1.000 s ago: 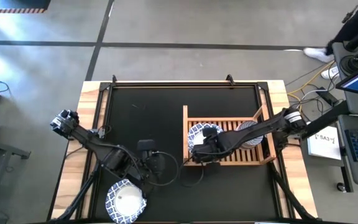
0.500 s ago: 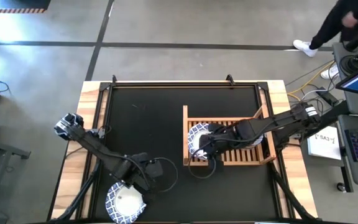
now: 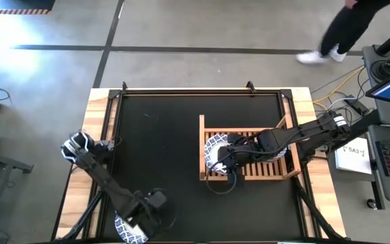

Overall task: Place and stack bowls onto a shelf
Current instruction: Stack the white bowl on top of the white bowl on the shelf

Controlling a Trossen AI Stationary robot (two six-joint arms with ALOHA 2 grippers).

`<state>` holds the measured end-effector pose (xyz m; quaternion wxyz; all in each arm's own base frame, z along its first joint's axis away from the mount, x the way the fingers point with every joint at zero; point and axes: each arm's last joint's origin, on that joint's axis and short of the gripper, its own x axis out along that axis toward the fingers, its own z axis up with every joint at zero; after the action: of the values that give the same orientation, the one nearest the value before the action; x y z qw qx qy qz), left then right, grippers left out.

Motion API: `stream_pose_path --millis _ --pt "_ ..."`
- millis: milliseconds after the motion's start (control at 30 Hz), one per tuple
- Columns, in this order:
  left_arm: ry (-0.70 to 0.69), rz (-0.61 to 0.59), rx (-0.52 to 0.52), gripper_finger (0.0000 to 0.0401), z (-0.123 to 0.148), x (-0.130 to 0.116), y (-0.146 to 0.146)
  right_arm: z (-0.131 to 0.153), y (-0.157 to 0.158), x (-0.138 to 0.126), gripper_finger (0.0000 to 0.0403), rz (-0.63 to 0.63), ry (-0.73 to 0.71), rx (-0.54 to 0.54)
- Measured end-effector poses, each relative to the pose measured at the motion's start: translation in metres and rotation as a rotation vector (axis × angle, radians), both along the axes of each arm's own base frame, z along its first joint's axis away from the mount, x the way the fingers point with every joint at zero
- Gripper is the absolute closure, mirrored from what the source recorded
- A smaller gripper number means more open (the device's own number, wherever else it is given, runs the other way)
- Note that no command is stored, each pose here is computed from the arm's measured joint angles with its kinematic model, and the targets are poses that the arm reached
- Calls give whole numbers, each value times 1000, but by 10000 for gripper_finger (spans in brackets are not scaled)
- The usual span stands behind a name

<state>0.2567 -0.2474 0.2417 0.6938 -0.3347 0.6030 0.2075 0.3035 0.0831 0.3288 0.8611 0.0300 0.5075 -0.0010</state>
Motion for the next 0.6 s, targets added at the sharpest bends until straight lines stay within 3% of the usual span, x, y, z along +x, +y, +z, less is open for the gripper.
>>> stream_pose_path --millis 300,600 --pt "0 -17 -34 216 -34 -14 -48 0 0 0 223 -37 0 21" --pt "94 -90 58 216 -68 -23 -64 0 2 0 222 -86 -1 53"
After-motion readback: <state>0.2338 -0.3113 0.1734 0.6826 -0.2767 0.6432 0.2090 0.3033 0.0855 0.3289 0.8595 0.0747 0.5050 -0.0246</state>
